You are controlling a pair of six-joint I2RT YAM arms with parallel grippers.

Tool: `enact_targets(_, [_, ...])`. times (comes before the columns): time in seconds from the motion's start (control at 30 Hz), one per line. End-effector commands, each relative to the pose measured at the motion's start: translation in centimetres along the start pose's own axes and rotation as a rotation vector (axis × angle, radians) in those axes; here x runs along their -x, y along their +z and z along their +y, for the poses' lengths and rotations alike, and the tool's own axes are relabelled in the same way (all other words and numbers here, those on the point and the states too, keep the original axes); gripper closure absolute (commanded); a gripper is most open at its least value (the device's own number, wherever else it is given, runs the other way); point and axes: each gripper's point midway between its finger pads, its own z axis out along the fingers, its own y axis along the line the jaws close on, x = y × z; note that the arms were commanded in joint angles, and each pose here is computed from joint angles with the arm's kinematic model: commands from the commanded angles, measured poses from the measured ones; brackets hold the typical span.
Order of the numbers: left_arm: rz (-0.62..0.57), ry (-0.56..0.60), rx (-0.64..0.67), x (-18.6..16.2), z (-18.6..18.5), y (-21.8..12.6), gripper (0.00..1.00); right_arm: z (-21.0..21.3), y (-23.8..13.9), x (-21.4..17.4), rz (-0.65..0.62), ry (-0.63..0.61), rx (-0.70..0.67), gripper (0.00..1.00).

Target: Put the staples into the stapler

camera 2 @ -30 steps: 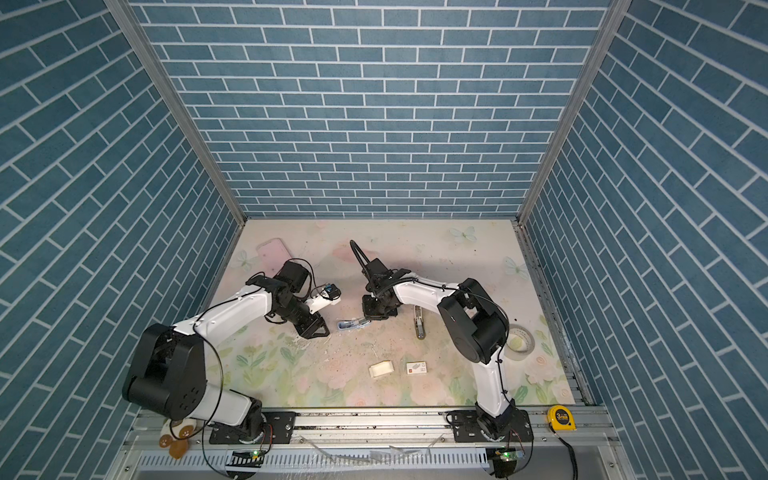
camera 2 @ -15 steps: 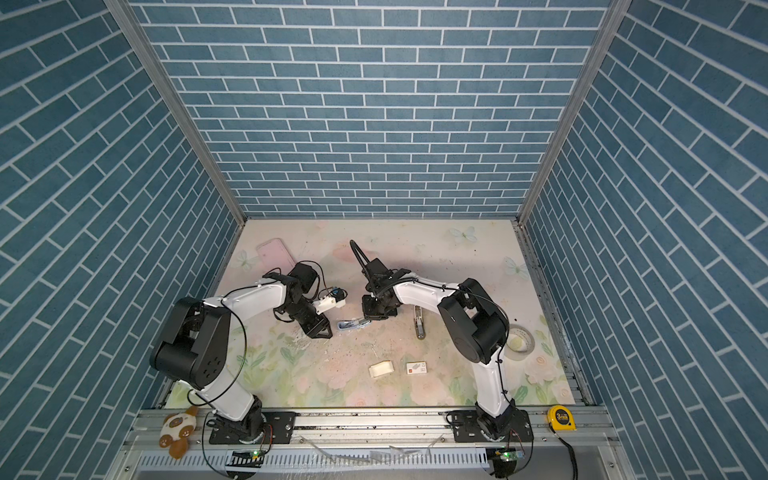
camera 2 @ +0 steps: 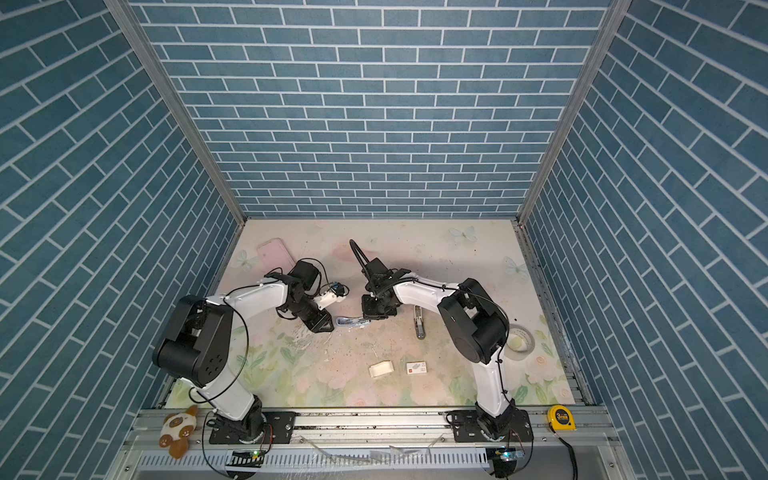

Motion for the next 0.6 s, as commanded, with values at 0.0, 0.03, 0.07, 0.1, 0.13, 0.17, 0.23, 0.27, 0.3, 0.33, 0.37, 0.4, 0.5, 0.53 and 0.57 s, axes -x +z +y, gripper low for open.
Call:
enact_targets(0.0, [0.005, -0.001, -0.028, 0.3, -0.5, -0.1, 0.63, -1.1, 0.6, -0.9, 0.033, -0.006, -0.046, 0.94])
enact_targets(0.03, [0.008, 0.001, -0.026, 0.2, -0.5, -0.1, 0.63, -1.1, 0.5, -0.9, 0.032, -0.007, -0.047, 0.95])
enact_targets(0.07, [0.009, 0.002, -0.021, 0.1, -0.5, -0.1, 0.64, -1.1, 0.6, -0.9, 0.032, -0.006, -0.048, 0.95])
enact_targets(0.1, [0.007, 0.003, -0.015, 0.1, -0.4, -0.1, 0.63, -1.1, 0.6, -1.0, 0.033, -0.006, -0.048, 0.95])
enact_targets(0.13, [0.008, 0.003, -0.007, 0.0, -0.3, 0.0, 0.63, -1.2, 0.6, -0.9, 0.032, -0.005, -0.05, 0.95])
enact_targets(0.17, [0.007, 0.004, -0.004, 0.0, -0.2, 0.0, 0.64, -1.2, 0.6, -0.9, 0.032, -0.006, -0.05, 0.95])
enact_targets(0.23, [-0.001, 0.006, 0.005, 0.0, -0.2, -0.2, 0.65, -1.2, 0.7, -0.9, 0.036, -0.005, -0.052, 0.96])
enact_targets(0.27, [-0.002, 0.008, 0.006, -0.1, -0.3, -0.3, 0.65, -1.2, 0.7, -0.9, 0.035, -0.006, -0.053, 0.96])
enact_targets(0.3, [-0.008, 0.013, 0.007, -0.1, -0.4, -0.5, 0.65, -1.2, 0.7, -0.9, 0.037, -0.006, -0.054, 0.97])
enact_targets(0.33, [-0.012, 0.017, 0.011, -0.1, -0.5, -0.6, 0.65, -1.2, 0.6, -0.9, 0.036, -0.007, -0.056, 0.97])
enact_targets(0.37, [-0.021, 0.02, 0.021, -0.1, -0.4, -0.8, 0.65, -1.2, 0.5, -0.9, 0.035, -0.01, -0.059, 0.97])
enact_targets(0.4, [-0.031, 0.024, 0.04, -0.1, -0.2, -0.9, 0.65, -1.3, 0.5, -0.9, 0.037, -0.013, -0.063, 0.97])
enact_targets(0.5, [-0.056, 0.015, 0.1, 0.3, 0.8, -1.2, 0.66, -1.5, 0.4, -1.0, 0.041, -0.017, -0.072, 0.98])
enact_targets(0.53, [-0.058, 0.008, 0.106, 0.5, 1.0, -1.1, 0.66, -1.5, 0.4, -1.0, 0.041, -0.017, -0.075, 0.98])
enact_targets(0.57, [-0.054, 0.0, 0.103, 0.6, 1.2, -1.0, 0.66, -1.5, 0.4, -1.1, 0.041, -0.018, -0.076, 0.98])
